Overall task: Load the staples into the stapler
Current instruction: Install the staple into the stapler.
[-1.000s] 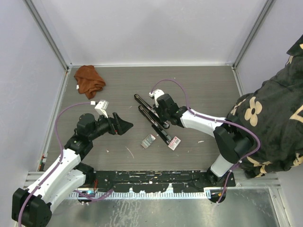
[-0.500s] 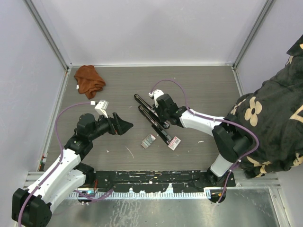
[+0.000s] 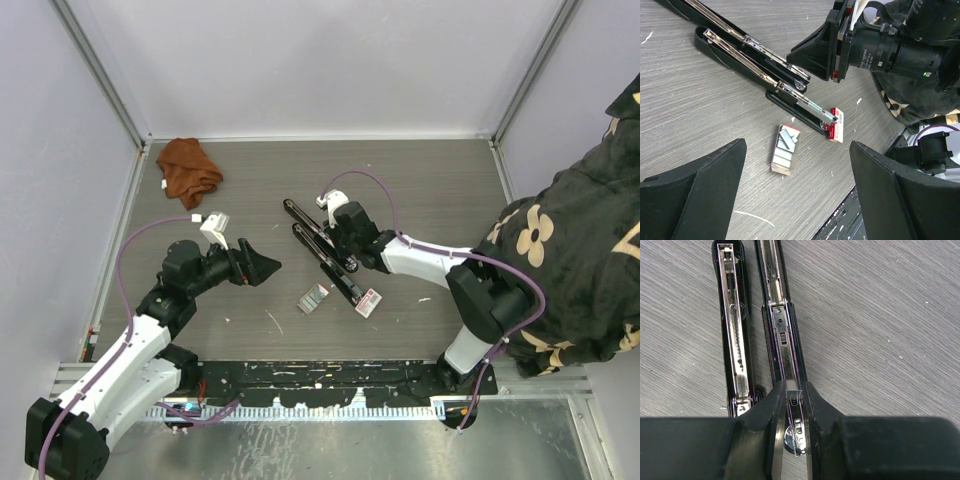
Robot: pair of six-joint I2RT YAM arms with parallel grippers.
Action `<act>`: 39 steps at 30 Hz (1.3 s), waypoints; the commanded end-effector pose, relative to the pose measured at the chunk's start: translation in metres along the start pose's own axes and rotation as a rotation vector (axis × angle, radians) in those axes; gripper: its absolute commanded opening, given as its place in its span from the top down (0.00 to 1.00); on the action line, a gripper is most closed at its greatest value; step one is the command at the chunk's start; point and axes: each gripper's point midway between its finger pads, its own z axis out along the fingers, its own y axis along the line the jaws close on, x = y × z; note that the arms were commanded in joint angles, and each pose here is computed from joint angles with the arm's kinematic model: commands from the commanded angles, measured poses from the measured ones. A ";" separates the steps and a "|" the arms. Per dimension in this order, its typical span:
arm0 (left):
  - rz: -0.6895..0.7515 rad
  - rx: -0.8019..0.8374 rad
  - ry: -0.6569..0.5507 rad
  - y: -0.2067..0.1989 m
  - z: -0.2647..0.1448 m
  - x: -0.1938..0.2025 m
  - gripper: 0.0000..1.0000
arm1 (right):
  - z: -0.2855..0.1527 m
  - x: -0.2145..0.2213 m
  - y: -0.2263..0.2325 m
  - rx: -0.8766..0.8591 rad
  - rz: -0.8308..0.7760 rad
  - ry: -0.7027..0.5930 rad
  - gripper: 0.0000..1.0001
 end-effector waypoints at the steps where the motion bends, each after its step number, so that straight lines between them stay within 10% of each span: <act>1: 0.019 0.040 -0.032 -0.009 -0.001 -0.009 0.13 | 0.001 0.002 0.002 -0.017 0.000 -0.038 0.83; 22: 0.014 0.050 -0.034 -0.012 -0.002 -0.010 0.13 | -0.016 0.030 -0.005 0.018 0.047 0.006 0.76; 39: 0.015 0.049 -0.038 -0.012 -0.006 -0.009 0.13 | -0.051 0.003 -0.001 -0.024 0.114 -0.064 0.47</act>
